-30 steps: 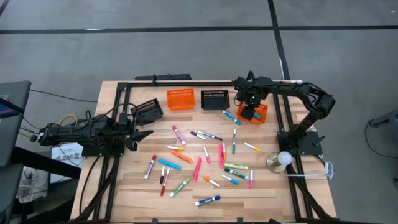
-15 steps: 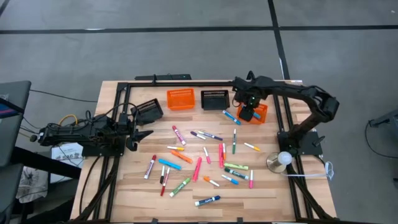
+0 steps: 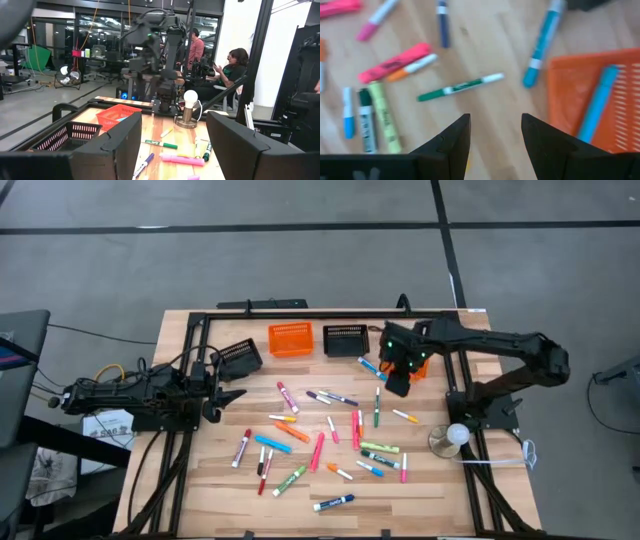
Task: Pick & Place Markers
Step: Put the green marker into the right orange bin
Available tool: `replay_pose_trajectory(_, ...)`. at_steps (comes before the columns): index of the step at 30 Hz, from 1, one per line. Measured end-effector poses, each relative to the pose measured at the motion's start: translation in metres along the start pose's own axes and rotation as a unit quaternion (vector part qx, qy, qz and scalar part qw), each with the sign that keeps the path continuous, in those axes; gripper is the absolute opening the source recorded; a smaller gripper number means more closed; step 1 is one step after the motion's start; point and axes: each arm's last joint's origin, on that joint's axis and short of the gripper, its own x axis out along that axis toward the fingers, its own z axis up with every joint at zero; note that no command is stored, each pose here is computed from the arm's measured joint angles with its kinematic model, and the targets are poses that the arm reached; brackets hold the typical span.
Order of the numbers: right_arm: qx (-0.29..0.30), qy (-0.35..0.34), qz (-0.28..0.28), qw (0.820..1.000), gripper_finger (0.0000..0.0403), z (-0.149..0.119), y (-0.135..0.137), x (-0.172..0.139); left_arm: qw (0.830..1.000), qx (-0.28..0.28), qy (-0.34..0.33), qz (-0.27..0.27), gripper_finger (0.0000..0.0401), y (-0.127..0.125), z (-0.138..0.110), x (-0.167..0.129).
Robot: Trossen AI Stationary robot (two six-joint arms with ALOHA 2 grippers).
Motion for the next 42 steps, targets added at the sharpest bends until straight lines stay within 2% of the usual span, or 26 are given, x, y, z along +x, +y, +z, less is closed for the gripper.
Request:
replay_pose_trajectory(11, -0.044, -0.06, 0.049, 0.996, 0.0162, 0.001, 0.058, 0.001, 1.0, 0.0, 0.0, 0.0, 0.0222, 0.0, 0.0, 0.0)
replay_pose_trajectory(18, -0.04, -0.077, 0.067, 0.994, 0.0156, 0.005, 0.076, 0.007, 1.0, 0.0, -0.003, 0.0, 0.0222, 0.0, 0.001, 0.0)
replay_pose_trajectory(30, -0.073, -0.123, 0.101, 0.985, 0.0157, 0.008, 0.098, 0.007, 1.0, 0.0, -0.004, 0.0, 0.0222, 0.0, 0.001, 0.0)
replay_pose_trajectory(35, -0.064, -0.109, 0.098, 0.987, 0.0153, 0.005, 0.099, 0.008, 1.0, 0.0, -0.006, 0.0, 0.0222, 0.0, 0.001, 0.0)
replay_pose_trajectory(42, -0.047, -0.023, 0.067, 0.996, 0.0153, -0.012, 0.099, 0.014, 1.0, 0.0, -0.007, 0.0, 0.0222, 0.0, 0.001, 0.0)
